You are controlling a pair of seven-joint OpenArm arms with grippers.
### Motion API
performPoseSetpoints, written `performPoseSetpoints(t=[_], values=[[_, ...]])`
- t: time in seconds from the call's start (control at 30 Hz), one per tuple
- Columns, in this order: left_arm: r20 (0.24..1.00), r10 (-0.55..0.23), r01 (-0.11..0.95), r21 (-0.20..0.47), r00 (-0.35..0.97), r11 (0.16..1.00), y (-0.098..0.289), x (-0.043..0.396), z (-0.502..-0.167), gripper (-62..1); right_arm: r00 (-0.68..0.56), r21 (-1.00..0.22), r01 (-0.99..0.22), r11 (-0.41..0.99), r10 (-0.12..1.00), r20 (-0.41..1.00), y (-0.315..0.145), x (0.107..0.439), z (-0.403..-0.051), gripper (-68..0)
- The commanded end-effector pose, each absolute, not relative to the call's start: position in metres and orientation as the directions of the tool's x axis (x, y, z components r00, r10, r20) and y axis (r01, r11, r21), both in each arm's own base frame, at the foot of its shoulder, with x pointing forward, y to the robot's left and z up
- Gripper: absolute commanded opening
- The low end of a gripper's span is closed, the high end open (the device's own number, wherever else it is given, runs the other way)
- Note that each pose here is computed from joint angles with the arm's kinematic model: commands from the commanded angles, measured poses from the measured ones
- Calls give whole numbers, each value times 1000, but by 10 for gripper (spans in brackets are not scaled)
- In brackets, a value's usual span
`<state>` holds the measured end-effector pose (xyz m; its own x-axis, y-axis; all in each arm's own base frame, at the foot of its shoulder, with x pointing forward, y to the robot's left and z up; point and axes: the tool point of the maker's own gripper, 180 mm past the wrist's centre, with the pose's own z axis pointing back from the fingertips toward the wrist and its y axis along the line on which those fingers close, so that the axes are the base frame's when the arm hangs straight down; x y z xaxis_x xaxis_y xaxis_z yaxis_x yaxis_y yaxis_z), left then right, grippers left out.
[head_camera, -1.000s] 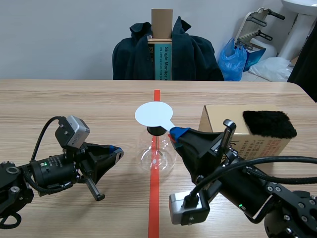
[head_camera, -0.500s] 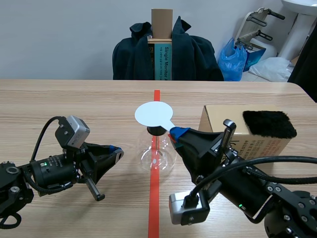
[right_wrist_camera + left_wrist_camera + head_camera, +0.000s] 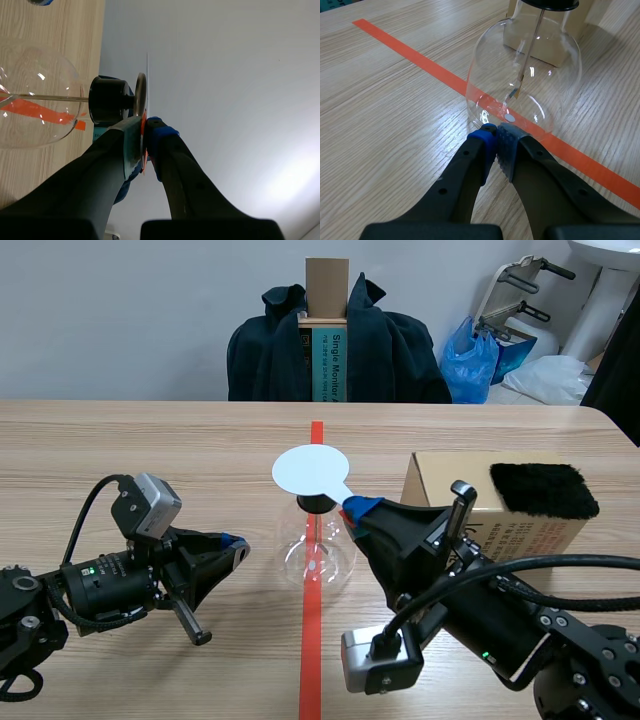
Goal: Do the electroscope experiment.
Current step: 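Hold the plate still at the electroscope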
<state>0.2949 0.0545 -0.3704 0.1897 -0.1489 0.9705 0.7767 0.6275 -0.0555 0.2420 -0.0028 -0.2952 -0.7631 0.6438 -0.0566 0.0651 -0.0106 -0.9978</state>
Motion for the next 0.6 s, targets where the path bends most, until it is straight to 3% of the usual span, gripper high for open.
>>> performPoseSetpoints(t=[0.0, 0.57], values=[[981, -120, 777, -44, 153, 628, 52, 301, -357, -581, -758, -994, 106, 0, 647, -81, -6, 248, -283, -667], [981, -120, 777, -44, 153, 628, 52, 301, -357, -581, -711, -993, 119, 7, 699, -80, -14, 257, -280, -667]])
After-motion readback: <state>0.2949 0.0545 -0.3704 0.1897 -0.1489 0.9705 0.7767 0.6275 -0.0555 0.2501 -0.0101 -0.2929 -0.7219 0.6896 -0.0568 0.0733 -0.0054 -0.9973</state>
